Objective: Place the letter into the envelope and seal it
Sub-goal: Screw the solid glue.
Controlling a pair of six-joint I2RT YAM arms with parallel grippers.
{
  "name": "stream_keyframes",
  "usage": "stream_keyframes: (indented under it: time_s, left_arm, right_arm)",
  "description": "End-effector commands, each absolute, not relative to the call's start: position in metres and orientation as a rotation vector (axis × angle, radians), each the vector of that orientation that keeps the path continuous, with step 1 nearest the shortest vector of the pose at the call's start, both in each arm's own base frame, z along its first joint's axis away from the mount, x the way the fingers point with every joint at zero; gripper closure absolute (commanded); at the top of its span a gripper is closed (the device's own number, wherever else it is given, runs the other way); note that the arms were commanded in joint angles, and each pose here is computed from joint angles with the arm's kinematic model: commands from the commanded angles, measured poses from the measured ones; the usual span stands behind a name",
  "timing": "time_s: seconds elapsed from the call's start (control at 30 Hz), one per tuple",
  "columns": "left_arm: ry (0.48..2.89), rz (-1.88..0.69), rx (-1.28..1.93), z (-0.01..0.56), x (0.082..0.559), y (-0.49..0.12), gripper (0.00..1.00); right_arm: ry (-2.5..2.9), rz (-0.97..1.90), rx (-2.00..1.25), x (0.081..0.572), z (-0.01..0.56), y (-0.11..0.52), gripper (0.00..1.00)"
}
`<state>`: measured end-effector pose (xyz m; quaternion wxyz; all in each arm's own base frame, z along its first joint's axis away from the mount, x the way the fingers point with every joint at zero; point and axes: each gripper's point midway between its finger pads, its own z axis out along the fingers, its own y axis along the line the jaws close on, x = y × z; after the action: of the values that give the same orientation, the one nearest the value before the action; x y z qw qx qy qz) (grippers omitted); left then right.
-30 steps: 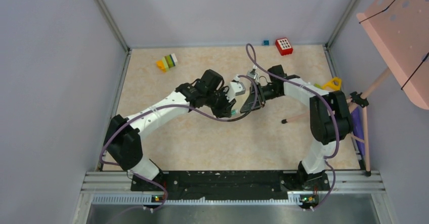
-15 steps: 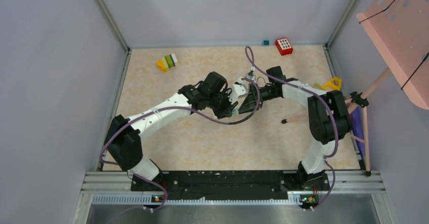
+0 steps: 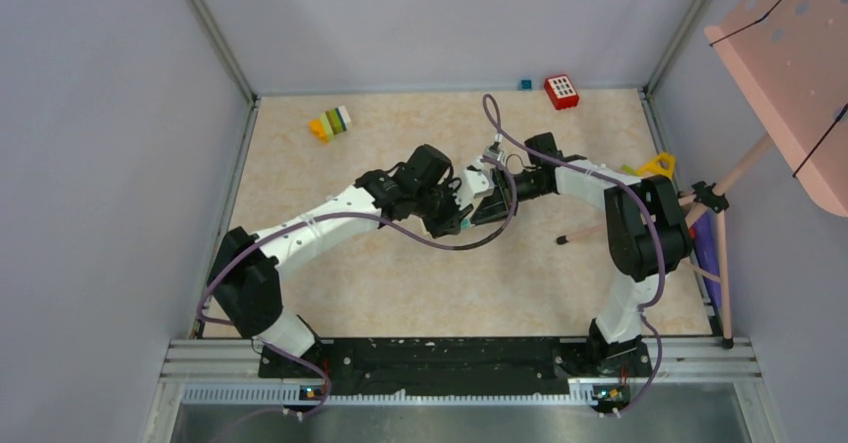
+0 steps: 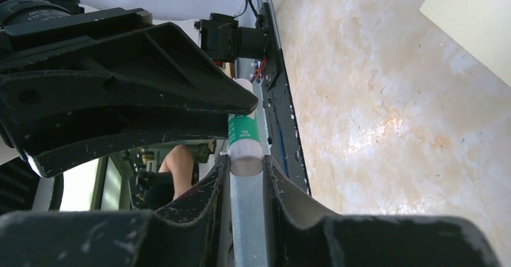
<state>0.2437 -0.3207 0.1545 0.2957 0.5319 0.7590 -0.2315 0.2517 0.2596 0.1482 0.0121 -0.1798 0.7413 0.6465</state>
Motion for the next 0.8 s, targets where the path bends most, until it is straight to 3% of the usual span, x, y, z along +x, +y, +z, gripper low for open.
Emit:
stream_keyframes:
  time_s: [0.0, 0.1, 0.43, 0.57, 0.67, 0.77]
  left_arm:
    - [1.984, -0.651, 1.437, 0.155, 0.243, -0.331, 1.00]
    - [2.042, -0.744, 1.488, 0.151, 0.230, -0.334, 1.00]
    - [2.024, -1.467, 1.587, 0.174, 0.178, -0.342, 1.00]
    - [1.974, -1.680, 1.556, 0.189, 0.172, -0.336, 1.00]
    - [1.962, -1.752, 1.538, 0.192, 0.168, -0.334, 1.00]
    - [1.976, -1.719, 1.541, 0.189, 0.171, -0.333, 1.00]
  right_arm:
    - [2.259, 1.988, -0.635, 0.255, 0.156, 0.262, 0.85]
    - [2.198, 1.989, -0.716, 0.249, 0.165, 0.260, 0.85]
    - [1.495, 1.761, -1.305, 0.185, 0.202, 0.249, 0.84]
    - [1.466, 1.764, -1.302, 0.182, 0.202, 0.249, 0.84]
    - [1.467, 1.777, -1.284, 0.184, 0.200, 0.251, 0.80]
    - [1.478, 1.788, -1.272, 0.186, 0.201, 0.252, 0.66]
